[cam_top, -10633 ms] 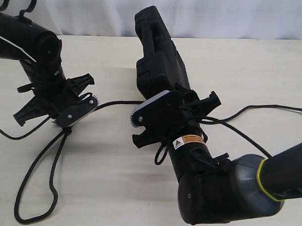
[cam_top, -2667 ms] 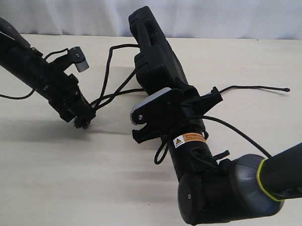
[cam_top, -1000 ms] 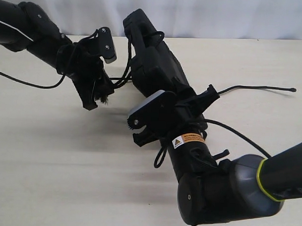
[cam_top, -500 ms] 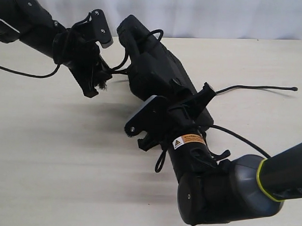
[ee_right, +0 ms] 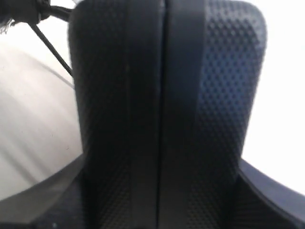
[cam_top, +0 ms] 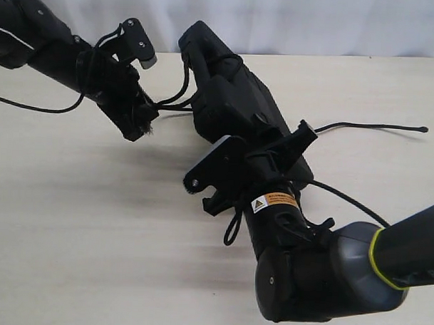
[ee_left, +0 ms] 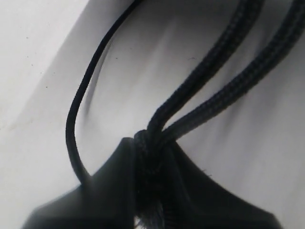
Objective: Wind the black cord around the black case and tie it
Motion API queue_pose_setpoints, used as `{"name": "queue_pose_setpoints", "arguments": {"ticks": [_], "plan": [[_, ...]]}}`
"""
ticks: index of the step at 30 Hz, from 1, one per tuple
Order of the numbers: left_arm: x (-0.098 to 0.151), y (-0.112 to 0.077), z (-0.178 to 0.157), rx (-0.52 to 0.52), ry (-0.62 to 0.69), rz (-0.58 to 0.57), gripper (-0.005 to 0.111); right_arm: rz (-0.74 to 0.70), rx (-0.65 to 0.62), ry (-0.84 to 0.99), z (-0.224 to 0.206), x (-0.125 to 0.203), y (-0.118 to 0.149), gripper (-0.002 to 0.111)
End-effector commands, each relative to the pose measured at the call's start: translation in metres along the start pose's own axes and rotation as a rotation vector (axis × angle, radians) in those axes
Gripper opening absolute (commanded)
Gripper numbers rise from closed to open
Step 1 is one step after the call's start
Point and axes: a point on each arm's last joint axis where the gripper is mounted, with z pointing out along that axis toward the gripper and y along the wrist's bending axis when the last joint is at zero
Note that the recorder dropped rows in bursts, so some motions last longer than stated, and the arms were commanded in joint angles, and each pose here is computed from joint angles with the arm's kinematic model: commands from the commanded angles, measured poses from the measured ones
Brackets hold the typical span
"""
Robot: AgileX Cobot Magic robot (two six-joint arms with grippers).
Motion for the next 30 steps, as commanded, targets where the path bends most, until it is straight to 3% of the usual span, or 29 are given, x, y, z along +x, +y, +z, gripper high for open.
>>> {"name": "queue_pose_setpoints", "arguments": {"ticks": [1, 7, 15, 18, 19, 23, 30], "plan": [[-0.006, 0.003, 0.002, -0.020, -0.065, -0.116, 0.000, 0.010, -0.018, -0.002, 0.001, -0.003, -0.001, 0.005], [-0.012, 0.001, 0.001, 0.011, -0.124, -0.209, 0.000, 0.066, -0.066, 0.012, 0.001, -0.002, 0.003, 0.005], [-0.029, -0.018, 0.009, 0.048, -0.145, -0.126, 0.000, 0.076, -0.133, 0.018, 0.000, -0.002, 0.009, 0.007], [-0.032, -0.019, 0.011, 0.023, -0.147, -0.123, 0.000, 0.076, -0.141, 0.023, 0.000, -0.001, 0.010, 0.025], [-0.032, -0.019, 0.010, 0.021, -0.150, -0.130, 0.000, 0.078, -0.140, 0.028, 0.000, -0.001, 0.010, 0.038], [-0.032, -0.016, 0.010, -0.012, -0.160, -0.155, 0.000, 0.179, -0.136, 0.070, 0.000, 0.002, 0.010, 0.069], [-0.034, -0.015, 0.010, -0.016, -0.174, -0.183, 0.000, 0.226, -0.160, 0.095, -0.002, 0.004, 0.013, 0.082]]}}
